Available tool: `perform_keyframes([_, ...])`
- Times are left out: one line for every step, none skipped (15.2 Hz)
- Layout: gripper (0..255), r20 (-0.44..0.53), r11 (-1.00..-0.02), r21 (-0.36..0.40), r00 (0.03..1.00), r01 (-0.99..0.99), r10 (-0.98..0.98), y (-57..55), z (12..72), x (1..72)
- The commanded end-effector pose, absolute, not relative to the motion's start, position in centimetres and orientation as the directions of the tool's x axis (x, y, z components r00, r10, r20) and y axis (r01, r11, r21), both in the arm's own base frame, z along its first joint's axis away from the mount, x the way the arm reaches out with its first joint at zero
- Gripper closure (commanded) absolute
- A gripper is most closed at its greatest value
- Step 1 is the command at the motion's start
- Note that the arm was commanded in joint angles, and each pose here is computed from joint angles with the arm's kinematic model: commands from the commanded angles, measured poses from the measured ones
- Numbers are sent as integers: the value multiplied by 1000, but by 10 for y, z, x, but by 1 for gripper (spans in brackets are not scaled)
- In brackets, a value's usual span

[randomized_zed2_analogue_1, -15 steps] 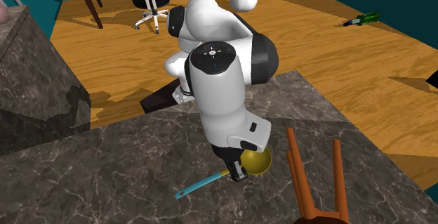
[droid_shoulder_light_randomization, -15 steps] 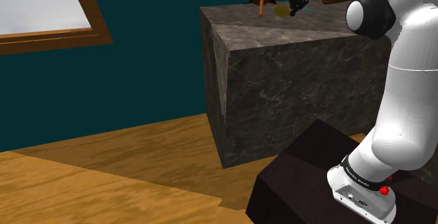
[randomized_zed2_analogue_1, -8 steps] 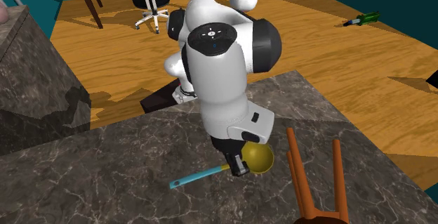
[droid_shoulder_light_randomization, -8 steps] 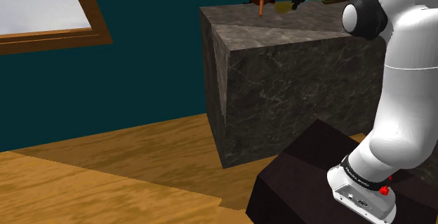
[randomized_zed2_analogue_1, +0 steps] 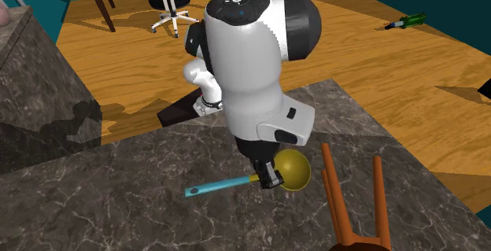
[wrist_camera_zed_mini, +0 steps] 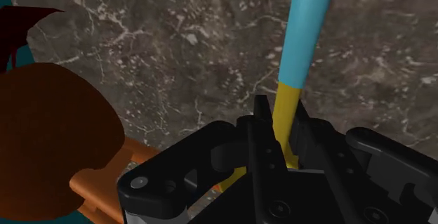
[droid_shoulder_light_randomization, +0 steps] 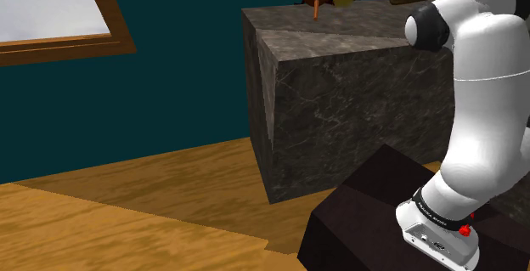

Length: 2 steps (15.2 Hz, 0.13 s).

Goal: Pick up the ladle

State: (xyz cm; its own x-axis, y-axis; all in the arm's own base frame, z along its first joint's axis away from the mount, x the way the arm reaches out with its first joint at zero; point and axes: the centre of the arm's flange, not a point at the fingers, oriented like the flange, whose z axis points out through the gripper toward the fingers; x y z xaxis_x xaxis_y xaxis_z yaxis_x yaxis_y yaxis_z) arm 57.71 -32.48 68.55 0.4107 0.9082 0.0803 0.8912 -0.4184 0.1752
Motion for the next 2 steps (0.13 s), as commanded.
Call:
perform_keyframes([255, 80, -418, 174, 410, 892, 909, -325, 691, 576])
perform_keyframes([255, 80, -418, 174, 410, 892, 909, -325, 691, 576])
